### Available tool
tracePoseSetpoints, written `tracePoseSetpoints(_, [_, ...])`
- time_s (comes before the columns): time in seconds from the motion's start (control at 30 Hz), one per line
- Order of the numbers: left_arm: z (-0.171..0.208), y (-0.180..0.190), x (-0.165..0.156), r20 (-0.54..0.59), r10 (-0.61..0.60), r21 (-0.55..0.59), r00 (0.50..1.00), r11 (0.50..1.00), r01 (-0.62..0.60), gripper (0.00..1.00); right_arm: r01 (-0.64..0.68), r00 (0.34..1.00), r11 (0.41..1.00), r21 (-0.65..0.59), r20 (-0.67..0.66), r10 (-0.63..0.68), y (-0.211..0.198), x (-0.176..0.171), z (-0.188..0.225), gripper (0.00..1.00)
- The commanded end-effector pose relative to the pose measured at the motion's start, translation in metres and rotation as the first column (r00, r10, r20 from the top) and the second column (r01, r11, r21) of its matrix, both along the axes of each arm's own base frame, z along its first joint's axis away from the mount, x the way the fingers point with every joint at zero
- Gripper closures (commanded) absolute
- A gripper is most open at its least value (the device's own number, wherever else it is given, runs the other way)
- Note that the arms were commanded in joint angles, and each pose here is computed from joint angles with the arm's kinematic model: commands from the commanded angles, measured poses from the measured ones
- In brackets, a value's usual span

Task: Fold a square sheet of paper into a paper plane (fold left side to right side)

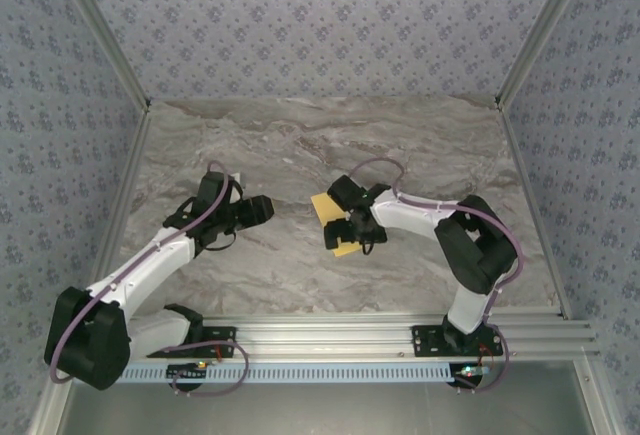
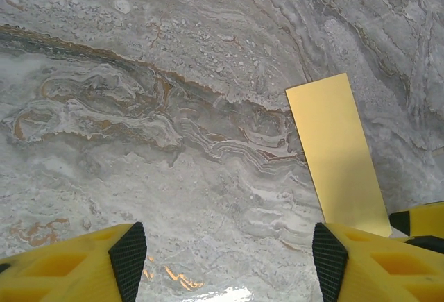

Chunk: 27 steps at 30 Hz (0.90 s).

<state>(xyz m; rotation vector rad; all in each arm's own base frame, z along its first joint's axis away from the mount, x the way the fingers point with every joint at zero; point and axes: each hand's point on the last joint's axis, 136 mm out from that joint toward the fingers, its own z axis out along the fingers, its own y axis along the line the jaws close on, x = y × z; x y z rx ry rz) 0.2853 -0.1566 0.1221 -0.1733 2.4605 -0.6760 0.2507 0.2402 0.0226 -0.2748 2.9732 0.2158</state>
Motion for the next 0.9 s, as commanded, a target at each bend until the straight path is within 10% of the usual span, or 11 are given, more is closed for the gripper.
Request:
tracePoseSetpoints(0.0, [0.003,0.004,-0.001,0.013,-0.004,0.021,1.000,1.000,0.004,0.33,-0.019,0.998,0.995,0.093,-0.055,0.024,0.033,-0.014,0.001,0.00])
tracePoseSetpoints(0.37, [0.007,-0.006,-0.001,0.005,-0.042,-0.018,0.999,0.999,0.042,0.32,-0.059,0.996,0.982,0.178,-0.048,0.069,0.066,-0.022,0.011,0.00])
tracePoseSetpoints(0.87, [-0.007,-0.114,0.002,-0.087,-0.334,-0.318,0.939,0.902,0.292,0.49,0.091,0.993,0.882,0.462,0.026,-0.117,-0.004,0.017,0.053,0.02])
